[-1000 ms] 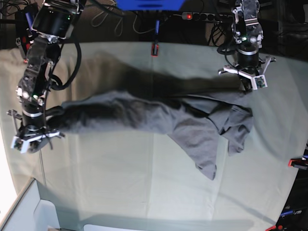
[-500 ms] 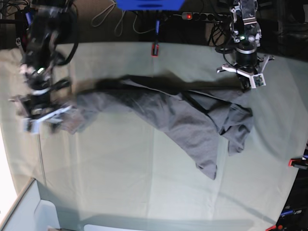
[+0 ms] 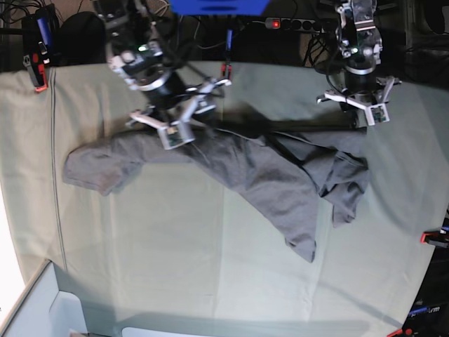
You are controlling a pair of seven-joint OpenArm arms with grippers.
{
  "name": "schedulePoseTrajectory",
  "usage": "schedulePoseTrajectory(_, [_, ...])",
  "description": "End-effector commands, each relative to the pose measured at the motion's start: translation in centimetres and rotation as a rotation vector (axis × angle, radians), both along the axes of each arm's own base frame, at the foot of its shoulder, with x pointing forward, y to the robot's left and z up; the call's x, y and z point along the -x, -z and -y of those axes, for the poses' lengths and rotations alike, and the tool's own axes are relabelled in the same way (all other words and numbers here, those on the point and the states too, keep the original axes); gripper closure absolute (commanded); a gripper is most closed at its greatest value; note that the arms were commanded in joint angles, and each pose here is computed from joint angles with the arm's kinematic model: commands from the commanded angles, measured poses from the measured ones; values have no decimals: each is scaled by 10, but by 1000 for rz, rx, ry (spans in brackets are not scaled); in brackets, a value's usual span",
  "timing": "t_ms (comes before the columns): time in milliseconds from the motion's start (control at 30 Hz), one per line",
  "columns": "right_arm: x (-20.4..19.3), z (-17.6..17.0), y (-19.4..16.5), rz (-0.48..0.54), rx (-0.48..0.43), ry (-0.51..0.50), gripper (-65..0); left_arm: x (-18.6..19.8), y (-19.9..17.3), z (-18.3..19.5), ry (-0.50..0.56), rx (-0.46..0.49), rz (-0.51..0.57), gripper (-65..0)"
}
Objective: Layout the t-shirt on the table in an organized manner, then fold the t-shirt properly
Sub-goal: 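Regrasp the t-shirt with the right gripper and pull it outward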
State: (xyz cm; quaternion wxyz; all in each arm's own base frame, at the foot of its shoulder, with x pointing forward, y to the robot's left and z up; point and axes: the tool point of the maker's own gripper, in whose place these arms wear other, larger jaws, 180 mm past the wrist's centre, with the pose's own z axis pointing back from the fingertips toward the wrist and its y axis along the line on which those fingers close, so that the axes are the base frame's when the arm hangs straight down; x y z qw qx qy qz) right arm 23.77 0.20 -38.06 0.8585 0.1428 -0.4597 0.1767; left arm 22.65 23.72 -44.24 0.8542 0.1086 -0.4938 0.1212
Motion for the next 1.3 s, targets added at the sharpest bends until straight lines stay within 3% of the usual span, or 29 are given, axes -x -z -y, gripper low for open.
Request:
schedulePoseTrajectory(0, [-12, -10, -18, 65, -31, -18, -340, -5, -15, -2, 3, -21, 49, -293])
schedulePoseTrajectory(167, [-20, -46, -25, 96, -47, -121, -340, 1, -23, -1, 6, -30, 60, -444])
schedulePoseTrajectory(267, [-25, -57, -14, 82, -33, -160, -340, 7, -21, -4, 6, -37, 49, -480])
schedulePoseTrajectory(500, [-26, -76, -2, 68, -9, -231, -341, 24, -21, -31, -56, -71, 29, -482])
schedulePoseTrajectory(933, [-30, -88, 21, 33, 42, -295, -325, 27, -19, -30, -56, -69, 19, -482])
schedulePoseTrajectory(1033, [-35, -86, 19, 43, 47, -294, -257, 27, -19, -30, -56, -69, 19, -482])
schedulePoseTrajectory(1267, [-36, -80, 37, 0, 77, -290, -7, 24, -21, -30, -57, -69, 27, -482])
